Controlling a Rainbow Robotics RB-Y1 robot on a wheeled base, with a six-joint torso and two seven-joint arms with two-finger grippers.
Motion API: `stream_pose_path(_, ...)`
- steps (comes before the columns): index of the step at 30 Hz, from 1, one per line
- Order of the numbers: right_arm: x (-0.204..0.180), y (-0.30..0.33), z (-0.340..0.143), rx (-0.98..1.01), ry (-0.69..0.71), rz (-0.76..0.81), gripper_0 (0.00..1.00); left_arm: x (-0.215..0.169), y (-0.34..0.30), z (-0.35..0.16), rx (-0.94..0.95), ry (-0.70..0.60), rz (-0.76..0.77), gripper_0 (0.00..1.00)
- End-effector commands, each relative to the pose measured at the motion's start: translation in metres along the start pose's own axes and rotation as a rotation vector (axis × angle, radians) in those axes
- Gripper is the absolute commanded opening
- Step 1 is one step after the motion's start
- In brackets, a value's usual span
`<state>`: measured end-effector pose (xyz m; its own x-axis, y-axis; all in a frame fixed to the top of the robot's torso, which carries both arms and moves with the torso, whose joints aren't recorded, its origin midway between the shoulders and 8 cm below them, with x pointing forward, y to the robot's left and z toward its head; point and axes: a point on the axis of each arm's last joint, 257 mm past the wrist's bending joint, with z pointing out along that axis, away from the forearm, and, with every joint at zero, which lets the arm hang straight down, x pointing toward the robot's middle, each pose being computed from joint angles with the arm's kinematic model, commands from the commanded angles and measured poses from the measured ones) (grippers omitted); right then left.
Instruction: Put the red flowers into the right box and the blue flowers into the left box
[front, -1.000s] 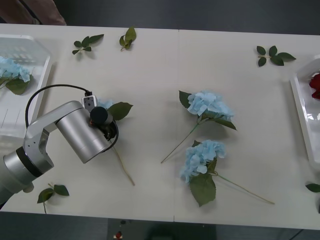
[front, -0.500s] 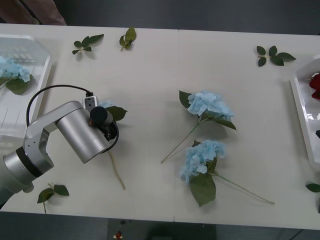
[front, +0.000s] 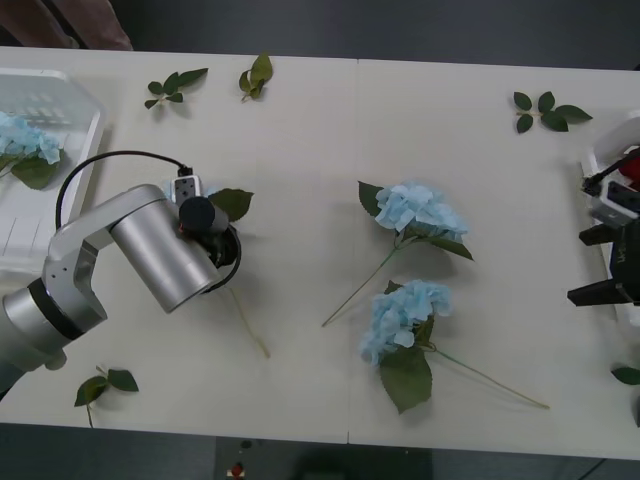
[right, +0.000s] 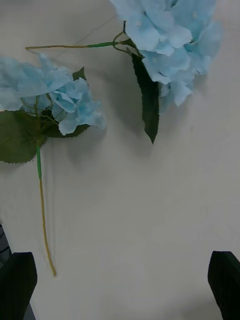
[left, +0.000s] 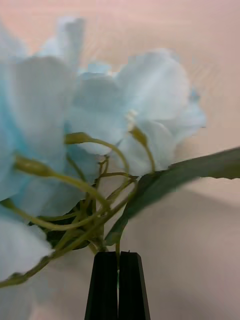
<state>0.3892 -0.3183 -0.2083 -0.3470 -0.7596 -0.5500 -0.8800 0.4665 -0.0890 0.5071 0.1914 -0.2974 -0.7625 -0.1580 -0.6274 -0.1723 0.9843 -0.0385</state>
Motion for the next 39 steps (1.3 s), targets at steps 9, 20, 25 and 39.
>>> stream_pose_path(9, 0.009, 0.057, 0.040, -0.041, 0.056, -0.103, 1.00, -0.090, -0.019, -0.086, 0.098, -0.060, 0.216, 0.00)
stream_pose_path(20, 0.023, 0.084, 0.099, -0.035, 0.110, -0.104, 1.00, -0.115, -0.006, -0.099, 0.090, -0.087, 0.292, 0.00)
stream_pose_path(25, 0.020, 0.090, 0.120, -0.015, 0.127, -0.108, 1.00, -0.115, -0.006, -0.099, 0.091, -0.087, 0.303, 0.62)
stream_pose_path(39, 0.018, 0.106, 0.164, 0.009, 0.155, -0.091, 1.00, -0.094, 0.011, -0.086, 0.063, -0.051, 0.590, 1.00)
